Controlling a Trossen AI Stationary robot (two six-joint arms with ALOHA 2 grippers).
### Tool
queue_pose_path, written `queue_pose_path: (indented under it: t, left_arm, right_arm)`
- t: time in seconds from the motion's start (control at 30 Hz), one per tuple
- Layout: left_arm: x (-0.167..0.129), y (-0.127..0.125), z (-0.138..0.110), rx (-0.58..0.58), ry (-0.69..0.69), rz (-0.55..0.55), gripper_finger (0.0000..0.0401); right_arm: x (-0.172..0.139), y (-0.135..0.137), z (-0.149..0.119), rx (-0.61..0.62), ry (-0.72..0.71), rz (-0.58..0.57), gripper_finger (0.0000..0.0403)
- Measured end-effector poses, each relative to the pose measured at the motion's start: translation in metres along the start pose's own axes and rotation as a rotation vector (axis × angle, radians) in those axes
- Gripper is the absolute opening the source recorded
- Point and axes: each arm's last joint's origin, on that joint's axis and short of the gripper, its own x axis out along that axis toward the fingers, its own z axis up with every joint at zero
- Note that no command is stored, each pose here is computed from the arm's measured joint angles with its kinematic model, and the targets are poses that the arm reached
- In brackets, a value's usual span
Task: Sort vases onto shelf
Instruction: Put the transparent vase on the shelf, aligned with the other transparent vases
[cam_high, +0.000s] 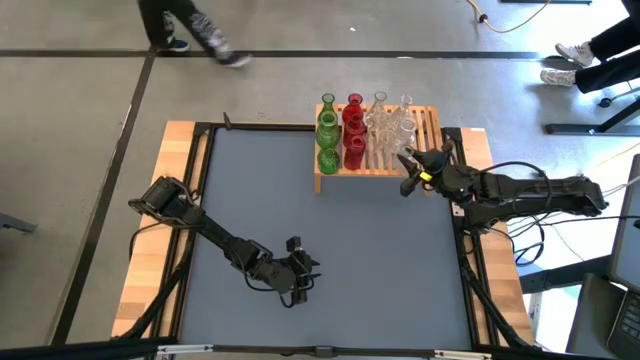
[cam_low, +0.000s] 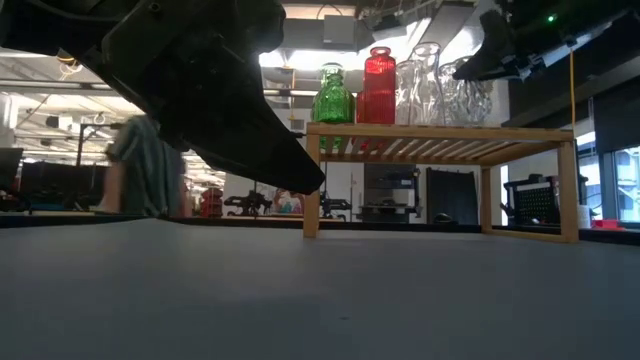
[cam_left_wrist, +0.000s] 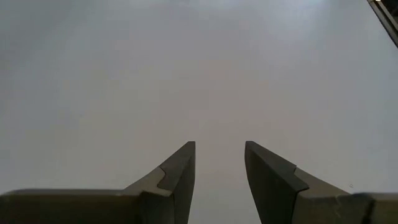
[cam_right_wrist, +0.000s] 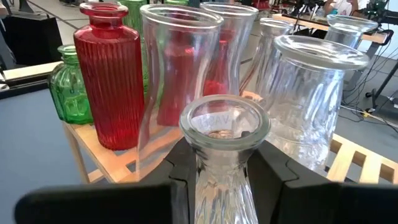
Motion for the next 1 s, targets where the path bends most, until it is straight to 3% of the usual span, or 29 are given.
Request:
queue_pose_path:
  t: [0.53,1.0]
  left_arm:
    - [0.0,0.0001,-0.0003,0.002,0.003,0.001,0.0132]
    - [0.0,0.0002,-0.0005,0.001,0.005,0.002,0.0132]
  right_arm:
    - [0.0104,0.009,-0.0014,-0.011,0.003,-0.036,0.0091]
    - [0.0101,0.0091,-0.0009,-0.026,0.0,-0.026,0.0164]
